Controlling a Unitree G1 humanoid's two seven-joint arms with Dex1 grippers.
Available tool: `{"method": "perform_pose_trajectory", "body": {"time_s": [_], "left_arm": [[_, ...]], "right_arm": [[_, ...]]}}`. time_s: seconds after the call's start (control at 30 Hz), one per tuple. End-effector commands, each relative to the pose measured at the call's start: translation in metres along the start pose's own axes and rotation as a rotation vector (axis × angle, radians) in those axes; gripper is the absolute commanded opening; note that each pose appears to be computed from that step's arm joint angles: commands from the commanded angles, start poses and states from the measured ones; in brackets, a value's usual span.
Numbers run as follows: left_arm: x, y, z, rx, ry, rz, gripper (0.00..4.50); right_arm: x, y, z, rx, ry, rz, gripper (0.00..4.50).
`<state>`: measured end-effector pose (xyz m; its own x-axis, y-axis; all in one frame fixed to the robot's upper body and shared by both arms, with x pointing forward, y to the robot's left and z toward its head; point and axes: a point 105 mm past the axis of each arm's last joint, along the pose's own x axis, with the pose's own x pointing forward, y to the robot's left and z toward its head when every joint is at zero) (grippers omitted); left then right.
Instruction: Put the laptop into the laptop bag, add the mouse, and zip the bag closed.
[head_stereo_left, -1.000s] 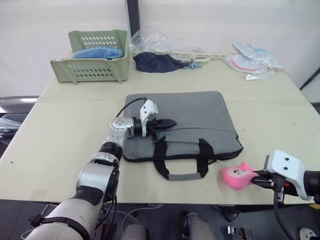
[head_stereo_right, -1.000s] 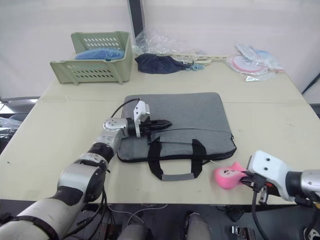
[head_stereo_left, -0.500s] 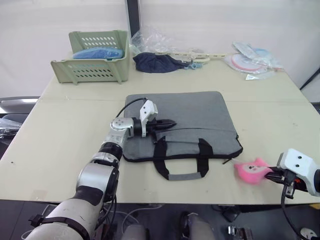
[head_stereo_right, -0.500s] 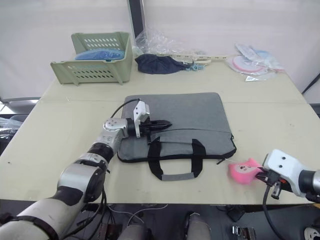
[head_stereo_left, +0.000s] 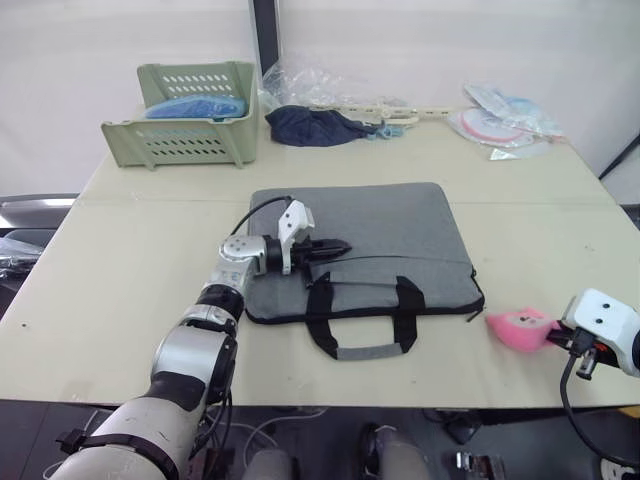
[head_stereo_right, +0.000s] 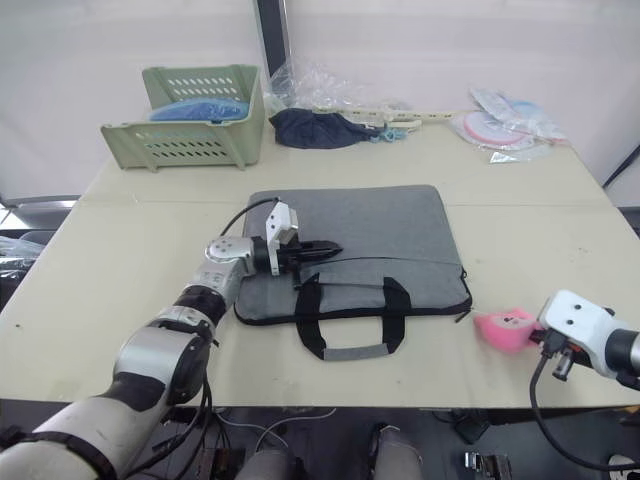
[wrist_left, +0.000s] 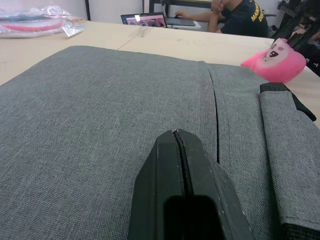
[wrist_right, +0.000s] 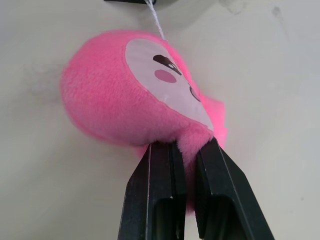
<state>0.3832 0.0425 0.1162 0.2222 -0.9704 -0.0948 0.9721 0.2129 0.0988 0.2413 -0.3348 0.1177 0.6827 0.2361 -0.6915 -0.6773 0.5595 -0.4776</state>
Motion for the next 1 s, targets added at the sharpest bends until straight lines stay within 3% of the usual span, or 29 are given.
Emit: {"method": "perform_pose_trajectory", "body": {"time_s": [0.03,0.63,1.0], "left_arm": [[-0.009,-0.027,-0.064,-0.172,0.199,-0.059,0.0],[-0.012,-0.026,-0.064,-0.172,0.196,-0.053,0.0],[-0.012,-0.026,-0.065,-0.171,0.192,-0.054,0.0]], "right_arm": [[-0.001,-0.013,-0.01,-0.01,0.057,-0.07,0.02],[0.028,-0.061,0.001,-0.095,0.057,-0.294,0.02],[0.039,-0.071,0.01,-0.113,0.03,-0.344,0.02]]}}
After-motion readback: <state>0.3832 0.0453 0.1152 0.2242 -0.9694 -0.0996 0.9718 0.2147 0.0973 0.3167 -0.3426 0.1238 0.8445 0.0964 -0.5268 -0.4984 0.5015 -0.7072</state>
